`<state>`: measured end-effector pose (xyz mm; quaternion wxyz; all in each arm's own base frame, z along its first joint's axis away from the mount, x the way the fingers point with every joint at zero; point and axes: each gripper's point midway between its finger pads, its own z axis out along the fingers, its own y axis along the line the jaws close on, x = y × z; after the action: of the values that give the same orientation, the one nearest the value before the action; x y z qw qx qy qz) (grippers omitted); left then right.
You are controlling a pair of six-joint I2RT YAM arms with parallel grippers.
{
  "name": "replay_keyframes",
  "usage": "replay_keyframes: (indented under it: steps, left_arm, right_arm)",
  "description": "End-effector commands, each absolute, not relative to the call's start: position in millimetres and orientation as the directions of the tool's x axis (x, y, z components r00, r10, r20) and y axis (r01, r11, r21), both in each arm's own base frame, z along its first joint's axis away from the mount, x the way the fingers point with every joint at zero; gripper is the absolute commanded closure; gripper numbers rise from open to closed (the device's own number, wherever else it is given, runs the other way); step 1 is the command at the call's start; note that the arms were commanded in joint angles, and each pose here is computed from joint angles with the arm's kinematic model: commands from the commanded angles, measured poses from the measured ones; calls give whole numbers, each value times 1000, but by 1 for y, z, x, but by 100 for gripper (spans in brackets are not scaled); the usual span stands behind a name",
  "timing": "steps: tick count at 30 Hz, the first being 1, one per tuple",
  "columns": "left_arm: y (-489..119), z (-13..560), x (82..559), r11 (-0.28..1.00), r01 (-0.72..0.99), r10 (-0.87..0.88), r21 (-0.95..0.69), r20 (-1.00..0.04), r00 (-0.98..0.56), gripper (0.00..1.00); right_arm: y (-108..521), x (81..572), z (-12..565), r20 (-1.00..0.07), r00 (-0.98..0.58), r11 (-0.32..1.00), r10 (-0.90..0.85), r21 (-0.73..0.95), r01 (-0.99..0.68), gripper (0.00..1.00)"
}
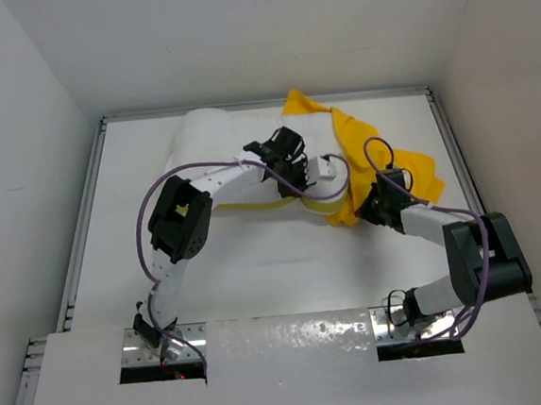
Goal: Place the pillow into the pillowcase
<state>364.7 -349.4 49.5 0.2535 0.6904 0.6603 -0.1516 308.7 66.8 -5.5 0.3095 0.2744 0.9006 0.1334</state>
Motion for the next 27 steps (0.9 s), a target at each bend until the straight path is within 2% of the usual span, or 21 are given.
replay_keyframes:
  steps: [1, 3, 6, 7, 9, 10, 12, 15, 18, 19, 20, 22, 24, 27]
  left_arm:
    - [-348, 94, 431, 247, 956, 764, 156, -638, -93, 100]
    - [-353, 109, 441, 264, 942, 756, 207, -651, -69, 100]
    - [-357, 98, 443, 259, 928, 777, 267, -629, -36, 100]
    - [-363, 93, 436, 234, 936, 782, 264, -623, -20, 100]
    - [-370, 83, 421, 199, 952, 781, 233, -624, -10, 100]
    - [-375, 82, 413, 177, 960, 775, 216, -632, 0, 100]
    - [-380, 75, 401, 134, 973, 765, 189, -643, 19, 100]
    - [-382, 70, 389, 68, 981, 773, 182, -632, 64, 100]
    - [-378, 72, 383, 18, 984, 783, 178, -614, 97, 100]
    - [-374, 72, 380, 6, 985, 794, 175, -599, 101, 100]
    - [-373, 74, 381, -9, 982, 797, 189, -592, 121, 100]
    - [-370, 77, 382, -13, 980, 803, 196, -582, 127, 100]
    - [-371, 80, 382, -18, 979, 798, 201, -587, 135, 100]
    - [-375, 81, 381, -14, 981, 788, 191, -602, 128, 100]
  right_arm:
    - [80, 271, 0, -435, -814, 900, 385, 372, 227, 100]
    - [92, 254, 8, -380, -892, 920, 245, 381, 90, 100]
    - [85, 239, 12, -353, -924, 944, 147, 328, 25, 100]
    - [82, 237, 15, -364, -923, 952, 122, 307, 5, 92]
    - [72, 234, 22, -362, -931, 969, 52, 243, -41, 60]
    - [67, 235, 26, -370, -929, 975, 31, 214, -52, 41]
    - [63, 243, 44, -412, -911, 980, 5, 183, -77, 34]
    - [61, 264, 74, -508, -861, 983, 29, 170, -67, 34]
    - [63, 289, 99, -602, -793, 980, 97, 196, -30, 52]
    - [69, 298, 102, -637, -762, 973, 115, 226, -41, 64]
    - [73, 302, 100, -636, -757, 965, 148, 259, -29, 67]
    - [86, 311, 96, -637, -751, 953, 173, 301, -35, 69]
    - [96, 314, 82, -623, -769, 961, 140, 274, -47, 69]
    - [103, 325, 65, -612, -780, 963, 133, 266, -43, 65]
